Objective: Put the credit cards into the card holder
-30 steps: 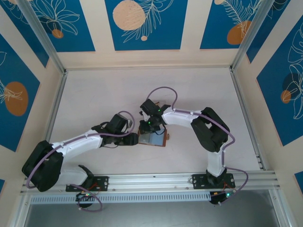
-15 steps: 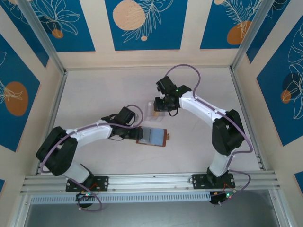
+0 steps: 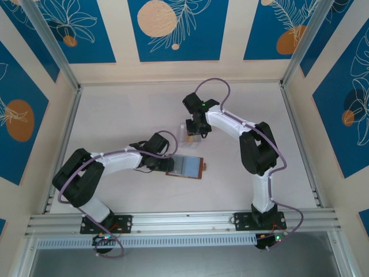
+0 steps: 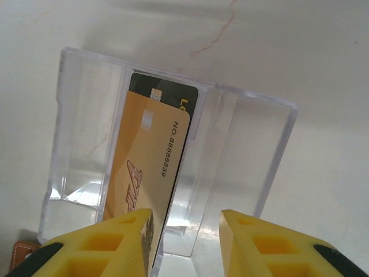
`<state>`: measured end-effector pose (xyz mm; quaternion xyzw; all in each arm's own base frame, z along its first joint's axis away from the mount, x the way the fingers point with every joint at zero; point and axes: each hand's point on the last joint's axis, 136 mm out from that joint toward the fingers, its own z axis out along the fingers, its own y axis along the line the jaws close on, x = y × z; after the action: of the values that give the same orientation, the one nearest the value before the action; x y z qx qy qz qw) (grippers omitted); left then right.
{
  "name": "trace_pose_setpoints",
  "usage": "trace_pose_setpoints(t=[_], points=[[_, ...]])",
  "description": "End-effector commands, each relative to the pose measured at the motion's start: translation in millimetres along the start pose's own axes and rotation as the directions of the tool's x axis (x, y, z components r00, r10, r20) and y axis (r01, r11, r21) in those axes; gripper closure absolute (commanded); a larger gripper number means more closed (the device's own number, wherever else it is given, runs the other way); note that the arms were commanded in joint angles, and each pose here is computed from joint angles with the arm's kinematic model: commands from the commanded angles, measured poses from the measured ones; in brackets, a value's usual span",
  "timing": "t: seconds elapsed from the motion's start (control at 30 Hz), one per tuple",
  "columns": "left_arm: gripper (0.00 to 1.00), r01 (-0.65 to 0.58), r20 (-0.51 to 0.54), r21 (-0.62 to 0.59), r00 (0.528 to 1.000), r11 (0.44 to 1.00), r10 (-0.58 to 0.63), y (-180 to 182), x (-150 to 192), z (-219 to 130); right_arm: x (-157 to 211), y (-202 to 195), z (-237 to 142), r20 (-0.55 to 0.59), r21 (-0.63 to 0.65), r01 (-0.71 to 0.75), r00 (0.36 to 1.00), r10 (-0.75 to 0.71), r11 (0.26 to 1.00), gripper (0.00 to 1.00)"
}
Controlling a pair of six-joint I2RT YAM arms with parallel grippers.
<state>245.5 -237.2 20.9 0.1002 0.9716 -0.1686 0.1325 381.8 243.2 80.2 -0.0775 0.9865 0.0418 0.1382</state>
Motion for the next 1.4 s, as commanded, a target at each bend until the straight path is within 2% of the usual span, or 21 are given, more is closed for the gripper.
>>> trace_pose_setpoints(t=[0.0,0.47,0.7,1.03,1.37], points=[[0.51,0.005,-0.052,-0.007,0.999,1.0,-0.005,3.1,23.0,15.4,-0.7,7.9,0.0,-0.016,-0.013,0.02,1.0,-0.02,1.0,0.6],[0.52,0.009,-0.046,-0.009,0.999,1.0,-0.009,1.6,25.3,17.1,-1.7,5.0,18.2,-0.043,0.045,0.035,0.998,-0.034,0.998,0.6],[0.53,0.02,-0.042,-0.007,0.999,1.0,-0.021,2.3,25.9,16.6,0.8,0.1,18.4,-0.046,0.072,0.042,0.998,-0.039,0.997,0.67],[0.53,0.023,-0.036,-0.015,0.999,1.0,-0.024,4.5,26.9,14.9,-1.2,1.8,12.0,-0.034,0.078,0.061,0.998,-0.059,0.995,0.85],[0.53,0.031,-0.035,-0.018,0.999,0.999,-0.031,5.7,27.5,15.4,-4.6,1.1,-5.8,-0.008,0.092,0.084,0.996,-0.084,0.992,0.94]])
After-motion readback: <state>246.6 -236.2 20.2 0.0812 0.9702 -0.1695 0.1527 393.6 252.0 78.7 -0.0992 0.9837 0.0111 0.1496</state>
